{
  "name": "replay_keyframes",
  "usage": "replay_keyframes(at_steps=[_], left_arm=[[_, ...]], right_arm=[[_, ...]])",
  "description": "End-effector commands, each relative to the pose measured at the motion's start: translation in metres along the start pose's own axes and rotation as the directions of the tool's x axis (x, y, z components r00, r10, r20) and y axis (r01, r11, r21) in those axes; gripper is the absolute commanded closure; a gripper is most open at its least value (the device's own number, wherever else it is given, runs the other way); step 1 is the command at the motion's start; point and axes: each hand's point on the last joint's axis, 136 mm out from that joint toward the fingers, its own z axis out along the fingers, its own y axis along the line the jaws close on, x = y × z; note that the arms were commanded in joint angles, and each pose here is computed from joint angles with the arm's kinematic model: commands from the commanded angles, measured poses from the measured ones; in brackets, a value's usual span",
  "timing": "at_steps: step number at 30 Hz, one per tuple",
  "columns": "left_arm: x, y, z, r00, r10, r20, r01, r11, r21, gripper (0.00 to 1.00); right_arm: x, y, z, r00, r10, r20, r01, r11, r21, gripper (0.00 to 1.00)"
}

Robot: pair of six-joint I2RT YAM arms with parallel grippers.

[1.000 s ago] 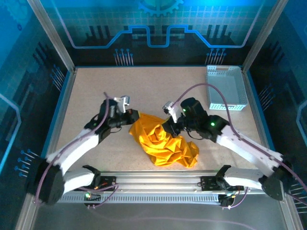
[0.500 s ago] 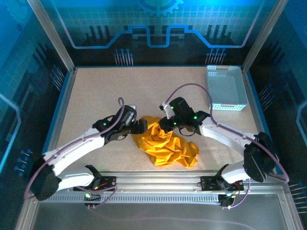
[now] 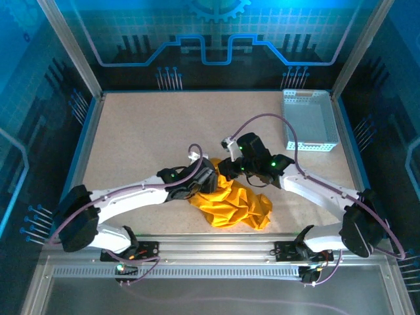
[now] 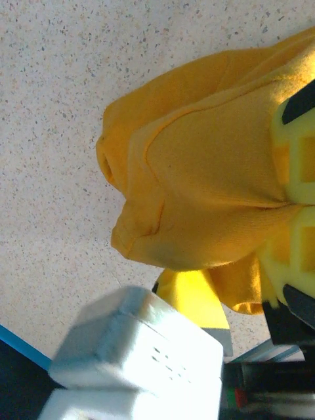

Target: Fold the inside-out t-shirt

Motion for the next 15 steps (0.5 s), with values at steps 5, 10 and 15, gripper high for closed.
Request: replay_keyframes(at_steps=[5, 10, 15], left_arm=[[-0.025, -0.005, -0.002, 0.996, 0.026, 0.085, -0.023, 0.999, -0.032, 0.59], [-0.028, -0.012, -0.010, 0.996, 0.028, 0.089, -0.030, 0.999, 0.017, 0.87], [-0.023, -0.040, -0.040, 0.991, 0.079, 0.107, -0.104, 0.961, 0.257, 1.00]], right_arm=[[0.004, 0.008, -0.002, 1.000, -0.023, 0.002, 0.023, 1.000, -0.015, 1.00], [0.010, -0.008, 0.000, 0.999, -0.037, -0.019, 0.038, 0.995, 0.089, 1.00], [0.002, -0.033, -0.004, 1.000, -0.004, -0.016, 0.007, 0.984, 0.176, 1.00]])
